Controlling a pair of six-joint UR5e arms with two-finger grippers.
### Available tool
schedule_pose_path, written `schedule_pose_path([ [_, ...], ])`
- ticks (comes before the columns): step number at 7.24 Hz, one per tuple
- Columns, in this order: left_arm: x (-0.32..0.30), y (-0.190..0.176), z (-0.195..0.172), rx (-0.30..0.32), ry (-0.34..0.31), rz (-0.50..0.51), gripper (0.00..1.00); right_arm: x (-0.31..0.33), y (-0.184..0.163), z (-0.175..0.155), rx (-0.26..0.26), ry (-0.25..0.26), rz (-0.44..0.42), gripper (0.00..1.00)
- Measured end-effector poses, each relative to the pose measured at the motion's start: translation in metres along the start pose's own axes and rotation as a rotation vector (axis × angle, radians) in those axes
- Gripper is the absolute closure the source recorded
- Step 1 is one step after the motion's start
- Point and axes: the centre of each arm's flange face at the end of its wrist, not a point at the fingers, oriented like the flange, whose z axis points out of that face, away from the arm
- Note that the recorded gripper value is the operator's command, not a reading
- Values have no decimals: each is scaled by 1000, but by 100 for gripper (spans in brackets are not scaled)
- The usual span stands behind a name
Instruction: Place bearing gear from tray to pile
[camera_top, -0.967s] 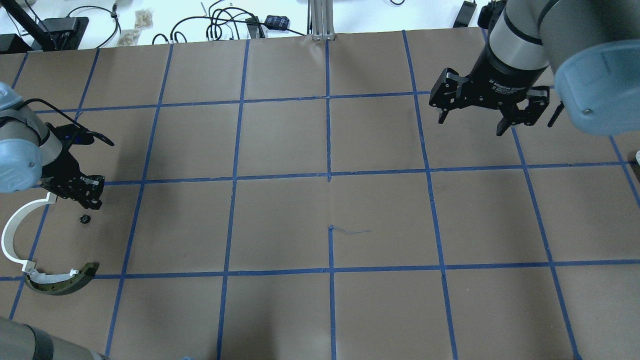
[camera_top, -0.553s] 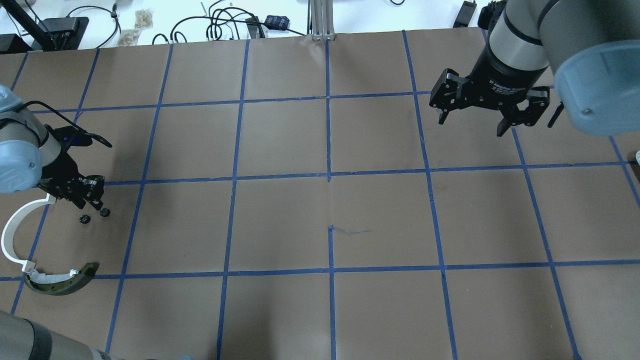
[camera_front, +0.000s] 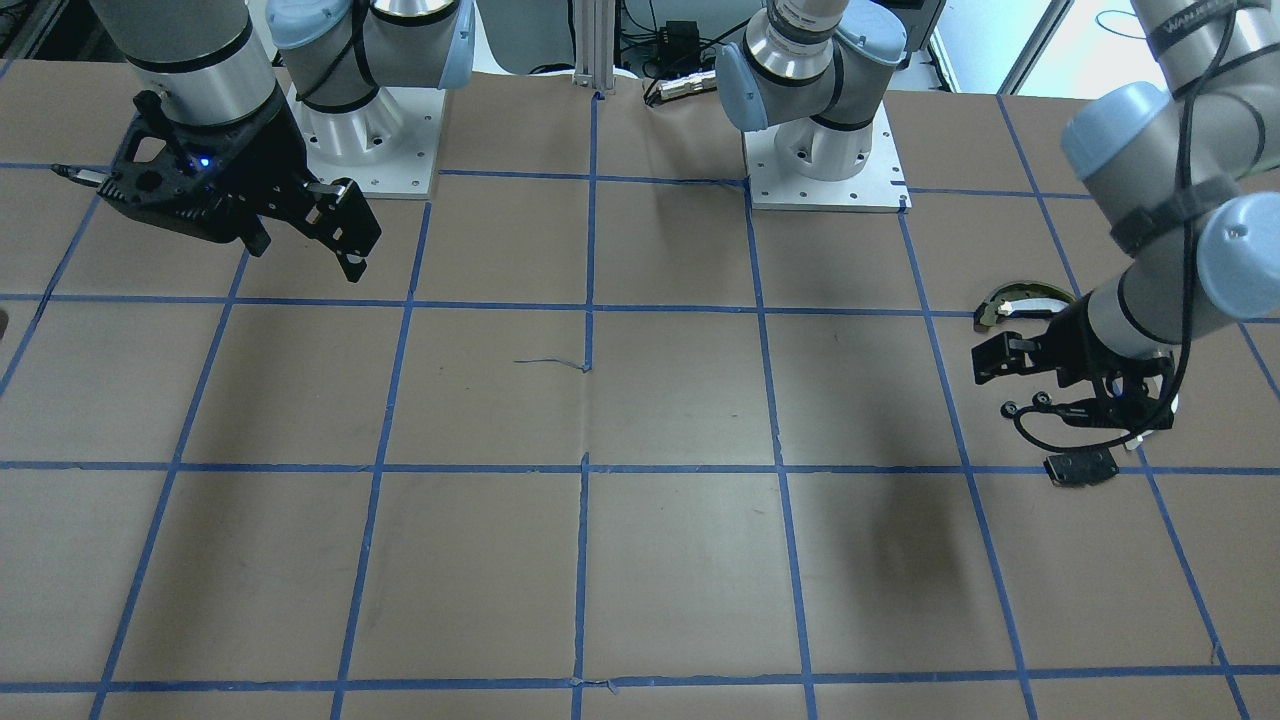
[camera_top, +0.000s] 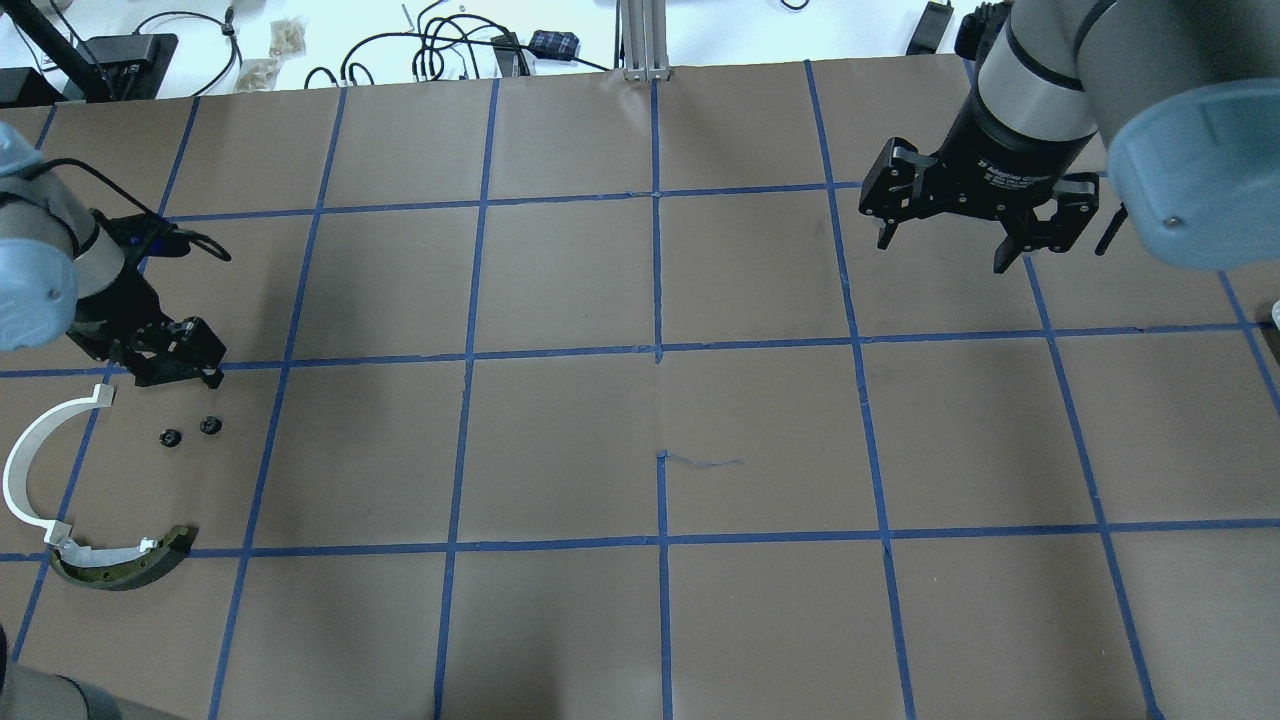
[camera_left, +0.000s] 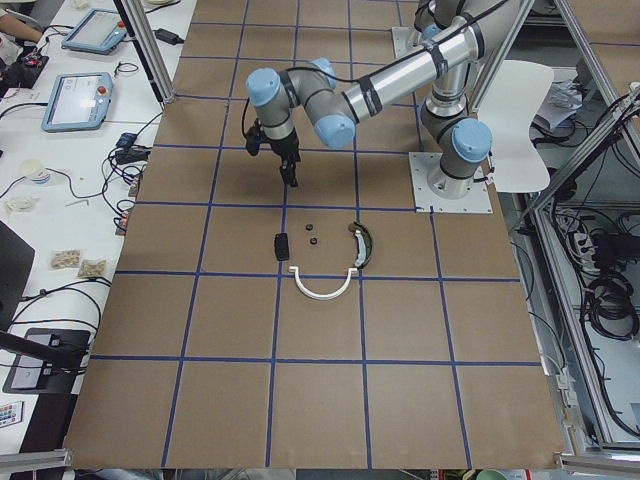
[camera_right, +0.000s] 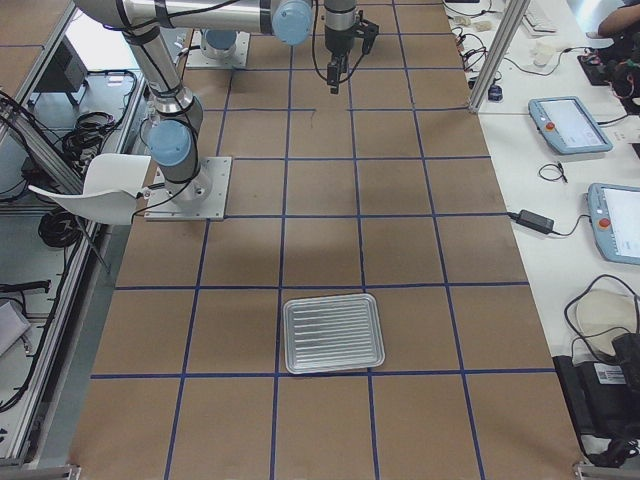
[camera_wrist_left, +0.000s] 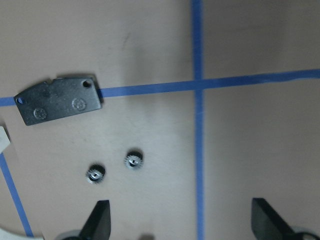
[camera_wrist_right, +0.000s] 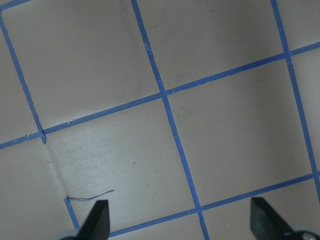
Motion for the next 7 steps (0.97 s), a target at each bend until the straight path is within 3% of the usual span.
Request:
schedule_pose_path([
  [2, 110, 25, -61, 72, -4, -55, 0, 0, -1, 0, -2, -1, 1, 0],
  [4, 200, 62, -100, 150, -21, 40, 0, 1, -1, 1, -6, 0, 2, 0],
  [6, 216, 96, -129, 192, -25, 136, 0, 5, -3, 3, -18, 3, 0, 0],
  [7, 201, 101, -135, 184, -24, 146, 0, 6, -3, 3, -21, 5, -3, 0],
])
